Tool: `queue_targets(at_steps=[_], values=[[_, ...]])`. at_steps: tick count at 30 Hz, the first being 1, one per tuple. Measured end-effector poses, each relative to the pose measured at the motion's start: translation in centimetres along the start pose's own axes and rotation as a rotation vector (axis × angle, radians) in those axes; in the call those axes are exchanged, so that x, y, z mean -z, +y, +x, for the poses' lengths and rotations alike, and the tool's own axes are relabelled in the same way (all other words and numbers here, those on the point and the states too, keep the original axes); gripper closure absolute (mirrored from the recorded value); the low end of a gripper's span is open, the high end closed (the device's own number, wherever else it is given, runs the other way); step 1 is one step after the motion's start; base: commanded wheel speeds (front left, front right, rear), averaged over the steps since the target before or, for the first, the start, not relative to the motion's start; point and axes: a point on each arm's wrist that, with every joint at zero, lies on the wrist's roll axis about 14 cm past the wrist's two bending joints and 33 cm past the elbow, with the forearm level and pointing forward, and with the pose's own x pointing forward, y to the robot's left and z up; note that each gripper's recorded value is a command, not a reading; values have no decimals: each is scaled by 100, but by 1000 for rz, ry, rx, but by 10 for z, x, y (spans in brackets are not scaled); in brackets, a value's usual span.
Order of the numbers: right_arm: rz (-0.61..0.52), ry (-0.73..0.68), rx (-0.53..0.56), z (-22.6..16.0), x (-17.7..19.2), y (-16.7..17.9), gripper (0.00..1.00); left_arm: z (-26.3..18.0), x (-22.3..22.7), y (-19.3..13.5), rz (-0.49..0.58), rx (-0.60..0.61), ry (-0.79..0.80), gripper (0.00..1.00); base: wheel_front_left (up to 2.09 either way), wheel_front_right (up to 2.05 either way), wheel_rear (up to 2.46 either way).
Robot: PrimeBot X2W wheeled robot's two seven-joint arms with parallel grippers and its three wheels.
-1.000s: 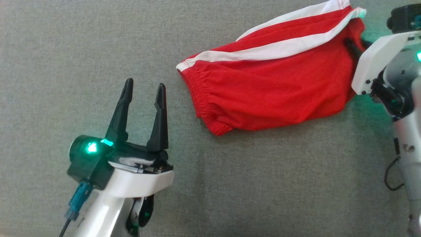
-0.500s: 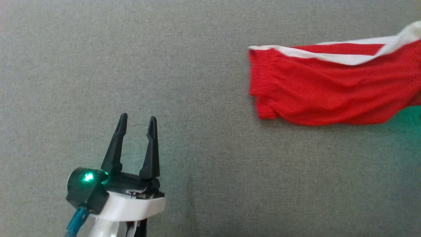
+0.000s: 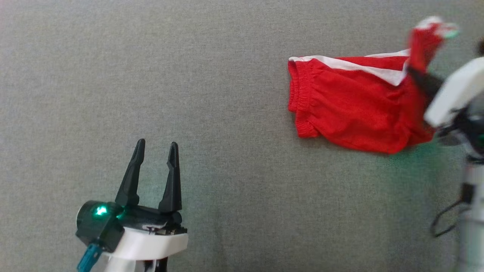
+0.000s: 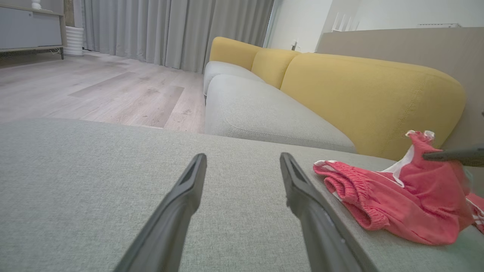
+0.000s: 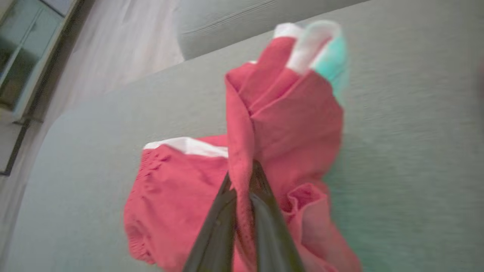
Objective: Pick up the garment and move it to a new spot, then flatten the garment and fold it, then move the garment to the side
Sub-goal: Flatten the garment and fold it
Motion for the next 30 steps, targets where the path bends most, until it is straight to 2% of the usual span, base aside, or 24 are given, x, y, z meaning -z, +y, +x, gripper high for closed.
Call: queue_targets(at_steps=[4, 8, 15, 23, 25, 26, 30], values=[[-42, 41, -128, 10, 17, 51, 100, 0, 2, 0, 6, 3, 6, 0, 0, 0, 0], [-74, 57, -212, 20, 29, 83, 100, -2, 7, 3, 5, -6, 22, 0, 0, 0, 0], [-93, 89, -291, 42, 53, 114, 100, -7, 10, 5, 5, -15, 34, 0, 0, 0, 0], [-113, 74, -323, 56, 57, 131, 100, -11, 9, 6, 0, -31, 36, 0, 0, 0, 0], [-119, 68, -326, 57, 59, 134, 42, -12, 9, 7, -6, -37, 34, 0, 0, 0, 0], [-122, 66, -327, 58, 60, 135, 0, -12, 9, 7, -8, -37, 34, 0, 0, 0, 0], [-133, 53, -332, 57, 62, 137, 0, -11, 9, 6, -9, -32, 32, 0, 0, 0, 0]])
